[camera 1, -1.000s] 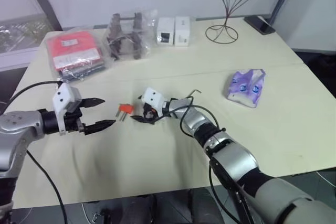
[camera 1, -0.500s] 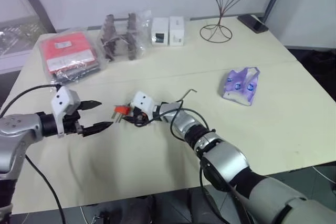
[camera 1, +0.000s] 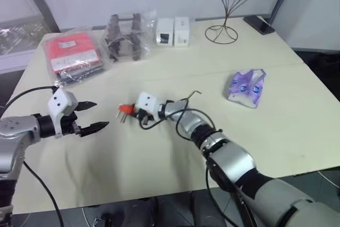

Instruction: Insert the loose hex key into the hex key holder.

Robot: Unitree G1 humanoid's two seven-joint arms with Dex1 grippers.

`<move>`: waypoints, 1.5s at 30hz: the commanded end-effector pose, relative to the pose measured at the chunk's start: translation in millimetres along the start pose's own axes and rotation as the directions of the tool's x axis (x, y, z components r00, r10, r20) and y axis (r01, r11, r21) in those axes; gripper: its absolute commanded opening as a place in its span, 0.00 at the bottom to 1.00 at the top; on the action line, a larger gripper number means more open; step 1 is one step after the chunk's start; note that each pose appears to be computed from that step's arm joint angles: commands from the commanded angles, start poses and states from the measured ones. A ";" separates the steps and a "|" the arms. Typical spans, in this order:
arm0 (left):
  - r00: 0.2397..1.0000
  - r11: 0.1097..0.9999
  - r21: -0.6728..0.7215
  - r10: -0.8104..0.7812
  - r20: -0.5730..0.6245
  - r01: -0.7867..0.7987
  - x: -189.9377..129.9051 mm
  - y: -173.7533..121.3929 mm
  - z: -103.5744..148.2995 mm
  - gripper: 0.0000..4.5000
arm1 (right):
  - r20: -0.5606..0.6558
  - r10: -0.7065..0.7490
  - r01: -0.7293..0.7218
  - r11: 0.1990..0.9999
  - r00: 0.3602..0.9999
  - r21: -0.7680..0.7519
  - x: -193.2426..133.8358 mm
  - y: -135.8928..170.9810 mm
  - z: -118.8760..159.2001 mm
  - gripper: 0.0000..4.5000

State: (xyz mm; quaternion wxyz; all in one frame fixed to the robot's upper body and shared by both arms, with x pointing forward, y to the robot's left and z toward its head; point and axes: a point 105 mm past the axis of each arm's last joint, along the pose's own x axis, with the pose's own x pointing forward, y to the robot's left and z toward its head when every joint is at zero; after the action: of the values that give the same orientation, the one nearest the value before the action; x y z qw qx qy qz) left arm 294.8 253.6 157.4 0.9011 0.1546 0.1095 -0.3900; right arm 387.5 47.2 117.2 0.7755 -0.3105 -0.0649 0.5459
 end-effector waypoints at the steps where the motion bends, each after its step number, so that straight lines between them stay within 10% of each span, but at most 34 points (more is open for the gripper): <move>1: 0.995 1.000 -0.006 0.004 0.102 -0.003 2.6 11.2 26.6 1.00 | 0.153 -0.048 0.106 0.910 0.987 -0.401 -40.4 -42.2 54.7 0.22; 6: 0.976 0.998 -0.001 -0.059 0.210 0.060 26.2 17.9 57.9 1.00 | 0.051 -0.056 0.073 0.544 0.997 -0.836 -96.5 -65.9 58.3 0.22; 11: 0.946 0.982 0.032 -0.190 0.264 0.188 64.1 9.7 76.1 1.00 | 0.024 -0.056 0.039 0.268 0.998 -0.963 -120.4 -75.5 50.1 0.22; 25: 0.840 0.915 0.005 -0.373 0.395 0.404 126.1 -11.4 102.5 1.00 | 0.048 -0.052 0.056 0.165 0.998 -0.985 -140.1 -82.2 50.7 0.22; 45: 0.762 0.862 0.015 -0.457 0.459 0.507 165.0 -32.3 119.8 1.00 | 0.145 -0.083 0.162 0.264 0.986 -0.951 -141.6 -78.9 67.8 0.22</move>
State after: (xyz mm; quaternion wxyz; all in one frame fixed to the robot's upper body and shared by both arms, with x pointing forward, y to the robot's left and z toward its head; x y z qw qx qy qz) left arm 390.2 80.4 191.1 0.7822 -0.0396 -0.0135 -0.6217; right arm 369.5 -70.2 227.0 0.4598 -0.7011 -0.4018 0.3681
